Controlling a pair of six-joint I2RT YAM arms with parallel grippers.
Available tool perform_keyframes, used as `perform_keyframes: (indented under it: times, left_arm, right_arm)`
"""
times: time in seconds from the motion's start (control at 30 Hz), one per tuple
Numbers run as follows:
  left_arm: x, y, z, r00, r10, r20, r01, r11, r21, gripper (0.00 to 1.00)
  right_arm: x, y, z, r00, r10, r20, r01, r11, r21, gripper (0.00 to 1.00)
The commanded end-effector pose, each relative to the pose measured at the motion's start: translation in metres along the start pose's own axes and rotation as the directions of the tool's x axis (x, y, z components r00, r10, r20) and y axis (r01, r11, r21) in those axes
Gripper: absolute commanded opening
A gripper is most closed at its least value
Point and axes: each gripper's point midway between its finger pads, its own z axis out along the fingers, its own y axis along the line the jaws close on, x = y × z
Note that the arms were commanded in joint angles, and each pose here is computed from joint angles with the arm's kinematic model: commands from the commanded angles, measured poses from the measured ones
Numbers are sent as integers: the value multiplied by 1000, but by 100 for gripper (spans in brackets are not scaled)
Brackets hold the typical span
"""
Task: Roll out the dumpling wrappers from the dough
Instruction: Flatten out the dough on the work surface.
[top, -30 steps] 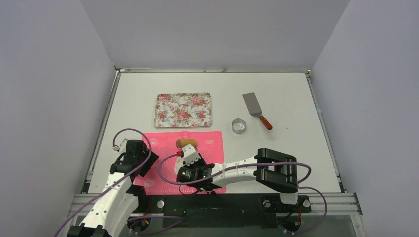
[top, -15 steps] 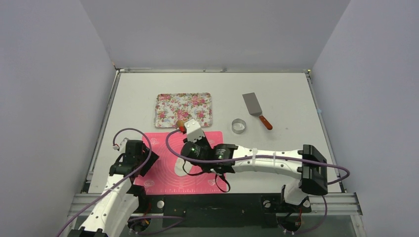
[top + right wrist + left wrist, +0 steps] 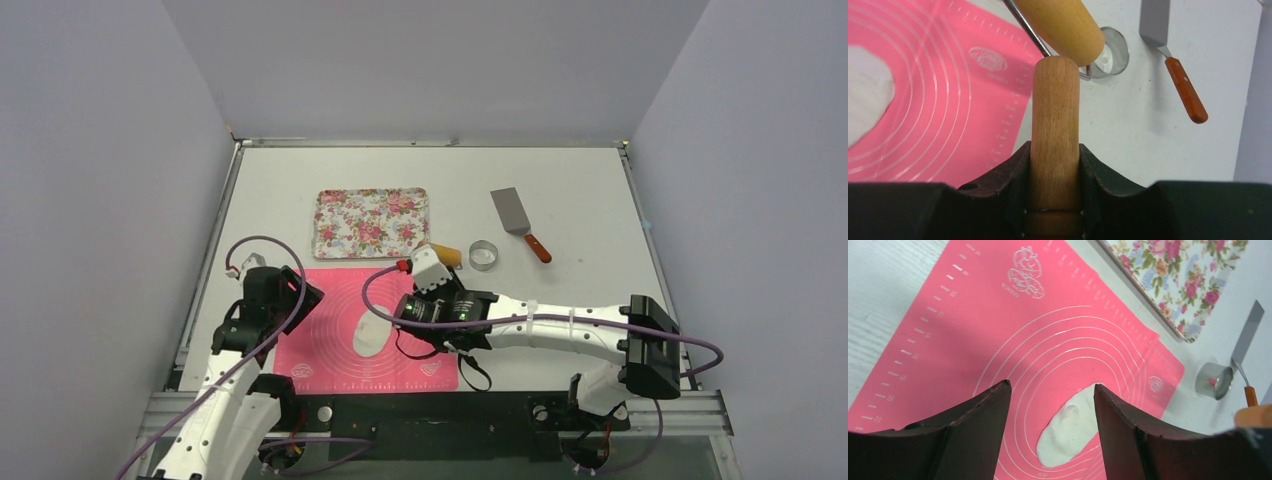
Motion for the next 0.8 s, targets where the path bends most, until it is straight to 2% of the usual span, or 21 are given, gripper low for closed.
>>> perform_keyframes:
  times: [0.0,0.1,0.2,0.33,0.4,0.47,0.57,0.6,0.77]
  left_arm:
    - [-15,-48,-17,997,79,20,-81,978,192,60]
    - [-4,-81,-37,988,154,-28,-132,918,373,60]
    - [14,-121,-75,966,249,-68,-156,773,615,60]
    - [30,-144,-111,948,317,-38,-184,639,747,60]
    - [37,-148,-118,943,333,-29,-192,612,767,60]
    - [46,-151,-120,933,358,-36,-200,598,776,60]
    - [53,-151,-109,926,372,-64,-205,637,743,59]
    - [57,-150,-107,921,381,-74,-207,642,738,60]
    - [66,-133,-75,912,389,-126,-234,749,620,59]
  right_arm:
    - [-34,18,-34,983,-156,100,171,972,-162,0]
    - [-36,43,-47,976,-208,71,220,925,-309,0]
    - [-36,64,-56,966,-253,59,255,876,-410,0]
    - [-45,87,-68,959,-275,71,271,812,-517,0]
    - [-48,98,-74,954,-291,77,283,778,-561,0]
    - [-52,104,-79,950,-300,85,290,753,-590,0]
    - [-60,105,-82,951,-296,92,292,753,-590,0]
    - [-65,102,-80,955,-282,92,283,772,-569,0]
    - [-98,80,-86,987,-112,113,155,834,-530,0]
